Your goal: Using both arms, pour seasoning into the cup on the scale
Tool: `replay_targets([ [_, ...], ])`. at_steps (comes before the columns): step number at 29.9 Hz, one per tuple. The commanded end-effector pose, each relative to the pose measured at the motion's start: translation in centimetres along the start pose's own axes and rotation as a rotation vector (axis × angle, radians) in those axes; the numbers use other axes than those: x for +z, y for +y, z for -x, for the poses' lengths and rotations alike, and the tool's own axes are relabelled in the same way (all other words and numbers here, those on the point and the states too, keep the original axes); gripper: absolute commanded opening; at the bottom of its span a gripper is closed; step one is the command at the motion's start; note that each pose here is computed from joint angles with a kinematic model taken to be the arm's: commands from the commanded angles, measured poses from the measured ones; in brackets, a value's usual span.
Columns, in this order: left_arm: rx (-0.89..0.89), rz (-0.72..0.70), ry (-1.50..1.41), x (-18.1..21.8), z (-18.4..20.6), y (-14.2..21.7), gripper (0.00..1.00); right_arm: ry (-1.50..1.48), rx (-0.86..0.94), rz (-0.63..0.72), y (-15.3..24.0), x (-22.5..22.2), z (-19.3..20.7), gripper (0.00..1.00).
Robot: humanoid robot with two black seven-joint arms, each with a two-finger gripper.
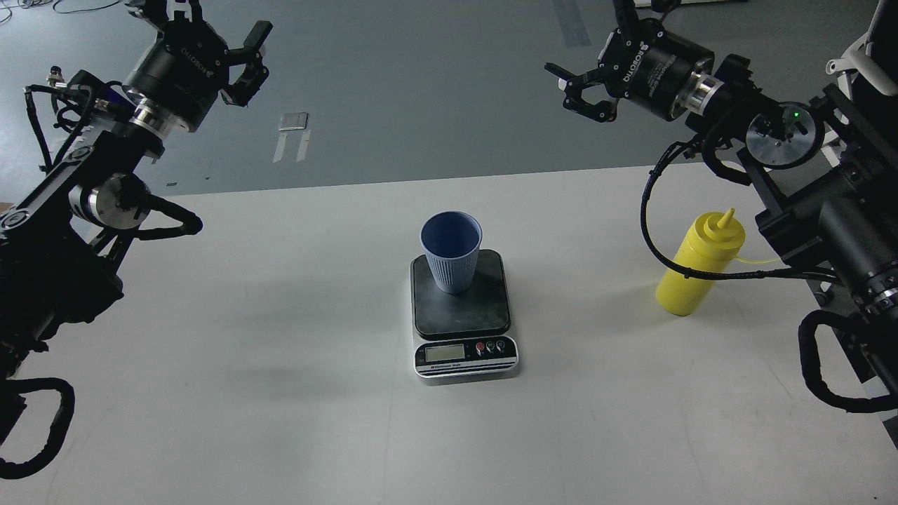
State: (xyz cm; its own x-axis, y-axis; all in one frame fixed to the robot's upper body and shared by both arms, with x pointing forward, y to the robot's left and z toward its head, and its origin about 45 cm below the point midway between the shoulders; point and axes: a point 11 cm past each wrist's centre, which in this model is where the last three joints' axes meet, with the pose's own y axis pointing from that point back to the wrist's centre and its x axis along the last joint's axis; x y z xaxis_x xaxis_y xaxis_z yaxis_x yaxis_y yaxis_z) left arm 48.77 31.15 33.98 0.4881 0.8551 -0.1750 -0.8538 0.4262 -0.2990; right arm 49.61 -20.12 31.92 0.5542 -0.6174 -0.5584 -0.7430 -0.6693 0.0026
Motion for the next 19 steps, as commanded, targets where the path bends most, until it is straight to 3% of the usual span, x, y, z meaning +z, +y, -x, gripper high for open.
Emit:
replay_targets([
  [1, 0.005, 0.009, 0.02, -0.2, 0.2, -0.2, 0.98, -0.001, -0.013, 0.002, -0.6, 0.3, 0.6, 1.0],
  [19, 0.035, 0.061, 0.117, -0.5, 0.6, -1.1, 0.98, 0.121, -0.007, 0.016, -1.2, -0.7, 1.5, 1.0],
])
